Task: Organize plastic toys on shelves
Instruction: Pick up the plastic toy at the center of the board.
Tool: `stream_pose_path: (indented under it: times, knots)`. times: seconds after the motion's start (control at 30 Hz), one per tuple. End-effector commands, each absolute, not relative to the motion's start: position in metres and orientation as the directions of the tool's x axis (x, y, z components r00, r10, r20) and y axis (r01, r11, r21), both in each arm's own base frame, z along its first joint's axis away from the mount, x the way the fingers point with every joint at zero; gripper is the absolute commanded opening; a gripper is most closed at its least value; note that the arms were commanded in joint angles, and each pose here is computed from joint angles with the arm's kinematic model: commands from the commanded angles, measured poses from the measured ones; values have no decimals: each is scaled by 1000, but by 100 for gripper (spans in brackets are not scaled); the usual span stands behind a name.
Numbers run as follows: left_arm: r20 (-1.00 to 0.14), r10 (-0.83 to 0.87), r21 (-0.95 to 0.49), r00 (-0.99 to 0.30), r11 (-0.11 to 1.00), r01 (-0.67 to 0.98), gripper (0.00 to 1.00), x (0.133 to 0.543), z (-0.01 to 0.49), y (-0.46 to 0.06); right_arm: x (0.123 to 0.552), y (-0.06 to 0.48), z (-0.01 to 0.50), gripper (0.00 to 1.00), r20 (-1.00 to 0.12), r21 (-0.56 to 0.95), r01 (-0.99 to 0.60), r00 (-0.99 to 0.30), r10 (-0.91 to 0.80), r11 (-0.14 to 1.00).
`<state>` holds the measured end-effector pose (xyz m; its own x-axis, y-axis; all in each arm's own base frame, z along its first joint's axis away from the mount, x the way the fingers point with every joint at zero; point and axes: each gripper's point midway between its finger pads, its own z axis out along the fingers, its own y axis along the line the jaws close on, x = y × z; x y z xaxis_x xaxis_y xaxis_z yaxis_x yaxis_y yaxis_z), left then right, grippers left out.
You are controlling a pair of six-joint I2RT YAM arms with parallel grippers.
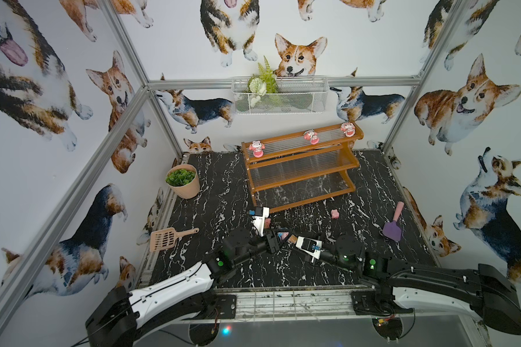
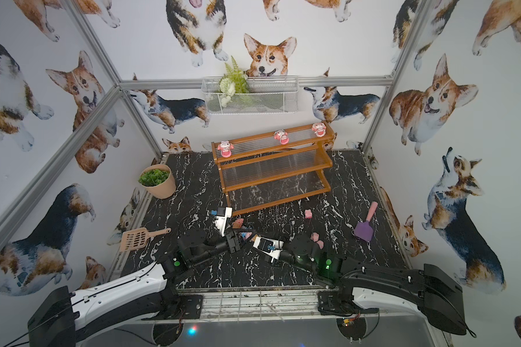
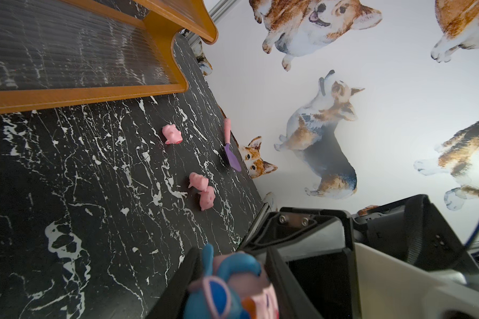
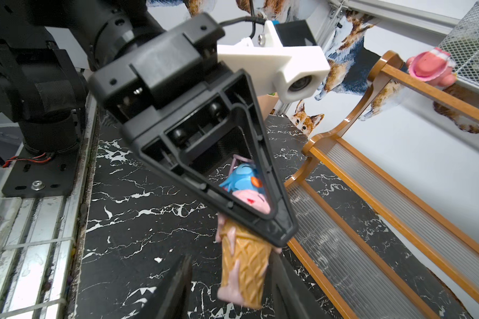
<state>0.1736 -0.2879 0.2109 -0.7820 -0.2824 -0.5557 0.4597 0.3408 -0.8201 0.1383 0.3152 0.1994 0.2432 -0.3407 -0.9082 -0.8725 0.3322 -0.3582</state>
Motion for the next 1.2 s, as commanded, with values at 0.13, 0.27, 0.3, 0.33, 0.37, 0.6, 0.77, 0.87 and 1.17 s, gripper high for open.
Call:
stream_pose_path:
  times: [0.13,0.27,0.3,0.33,0.37,0.6,0.77,0.87,1.17]
  knots:
    - [-562,-297,-821,-772,319,475,19,174,219,-288,147,317,221,40,-927,-353,-845,257,-273,402]
    - [-560,-296,-822,-774,317,474,19,174,219,-289,150,315,221,37,-925,-356,-835,254,-281,419]
    - [-560,-297,-822,-773,317,474,20,174,219,-289,150,315,220,37,-925,-357,-834,253,-283,421]
    - [-560,-297,-822,-773,318,473,19,174,219,-289,151,315,220,37,-924,-358,-831,252,-286,426]
    - [-559,-298,-823,-774,317,472,19,175,220,-289,152,314,220,37,-925,-357,-828,249,-287,433]
    - [-562,-300,-820,-771,320,474,20,176,221,-289,155,309,217,36,-926,-354,-814,236,-295,461]
    - [-561,-298,-822,-772,316,474,20,176,222,-290,156,306,214,36,-928,-348,-810,225,-298,472]
    - [-561,-297,-822,-773,314,475,20,176,222,-291,156,306,213,35,-928,-348,-811,224,-299,471]
    - [-557,-299,-825,-775,313,472,20,176,220,-291,157,307,213,35,-929,-344,-811,218,-300,473]
